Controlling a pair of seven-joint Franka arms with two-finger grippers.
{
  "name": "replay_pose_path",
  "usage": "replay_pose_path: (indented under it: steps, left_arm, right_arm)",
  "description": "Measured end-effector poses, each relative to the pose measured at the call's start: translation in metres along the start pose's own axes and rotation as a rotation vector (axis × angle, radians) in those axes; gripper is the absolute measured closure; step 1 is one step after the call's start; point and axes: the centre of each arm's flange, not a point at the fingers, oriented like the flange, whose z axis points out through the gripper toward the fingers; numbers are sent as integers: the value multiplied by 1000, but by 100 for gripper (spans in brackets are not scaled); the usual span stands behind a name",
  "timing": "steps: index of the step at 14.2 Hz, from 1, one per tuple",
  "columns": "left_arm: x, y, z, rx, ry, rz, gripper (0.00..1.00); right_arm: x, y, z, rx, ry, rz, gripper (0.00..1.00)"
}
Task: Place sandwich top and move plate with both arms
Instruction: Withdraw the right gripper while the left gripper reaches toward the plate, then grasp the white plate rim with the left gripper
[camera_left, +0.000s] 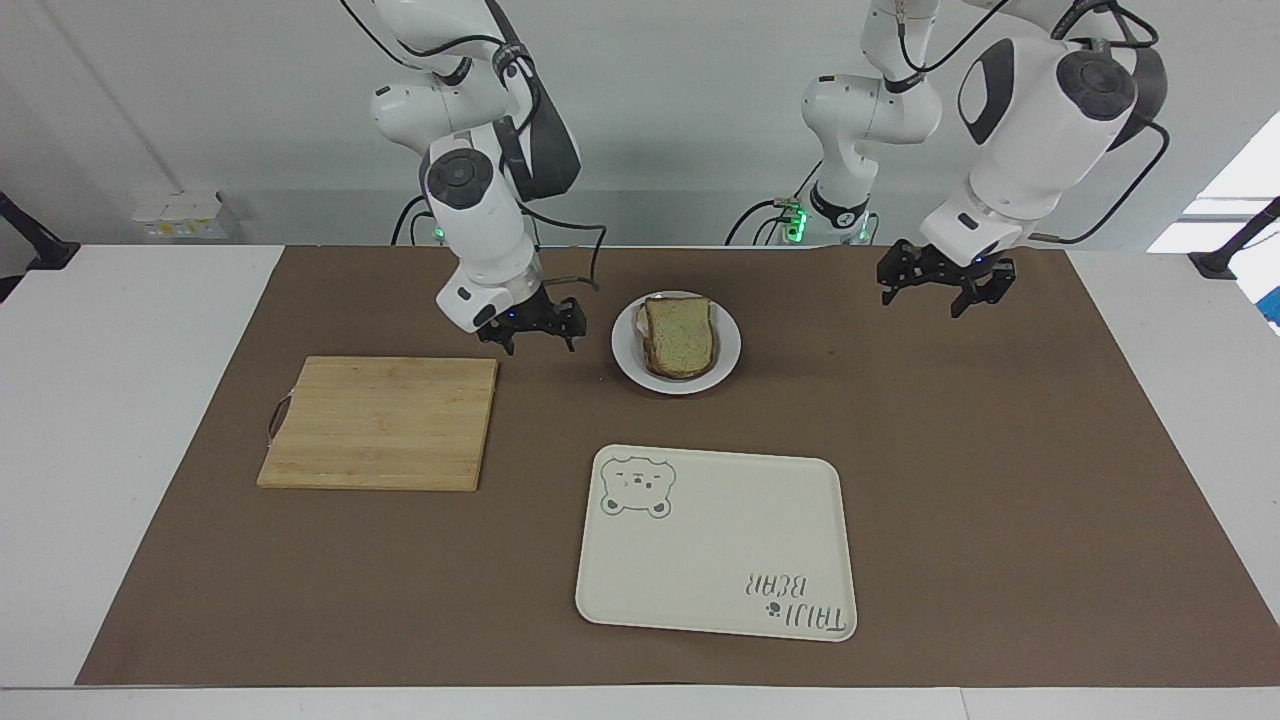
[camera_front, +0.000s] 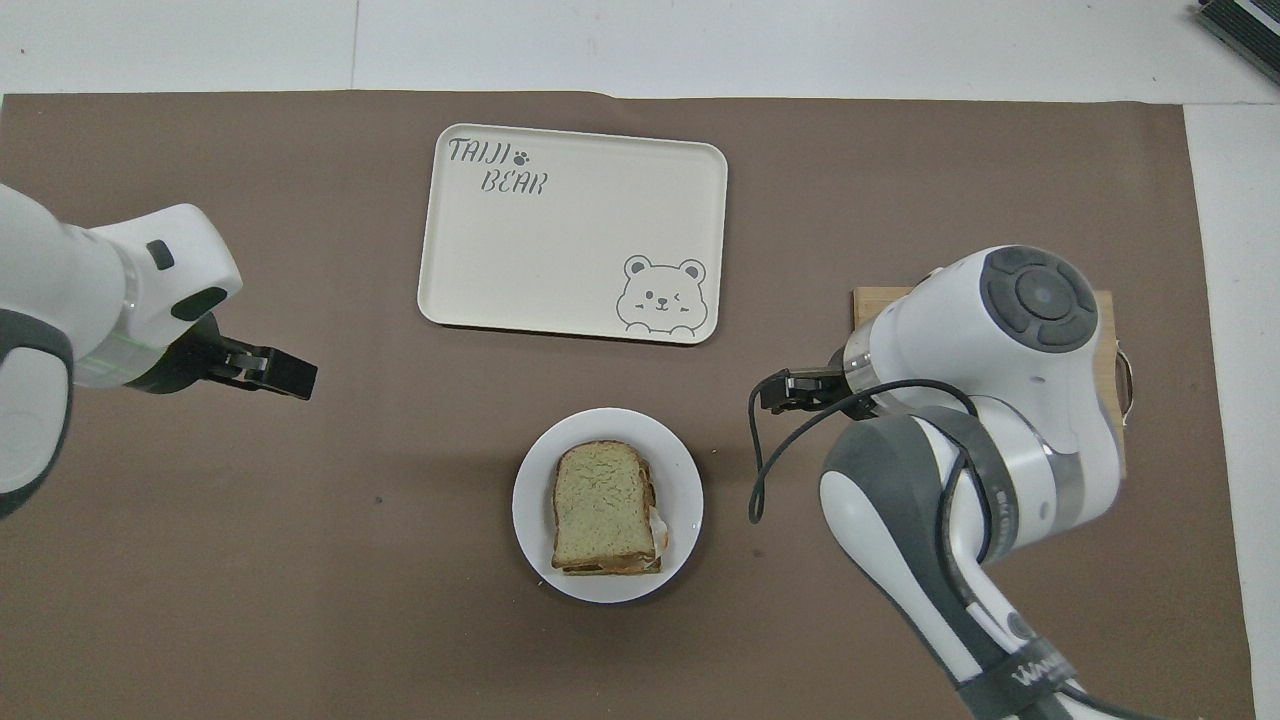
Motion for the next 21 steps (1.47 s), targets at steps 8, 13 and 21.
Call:
replay_pose_path:
  steps: [8,13,21]
  left_arm:
    - [-12,55,125,-238,8,-48,0]
    - [-18,94,166,-344,-8,-15,0]
    - [-36,118,224,-370,-45,-37,11]
  right_arm:
    - [13,99,-90,-50,21,54,0]
    - [-1,169,-149,-41,80,75,0]
    - [-19,170,-234,-121,126,34,0]
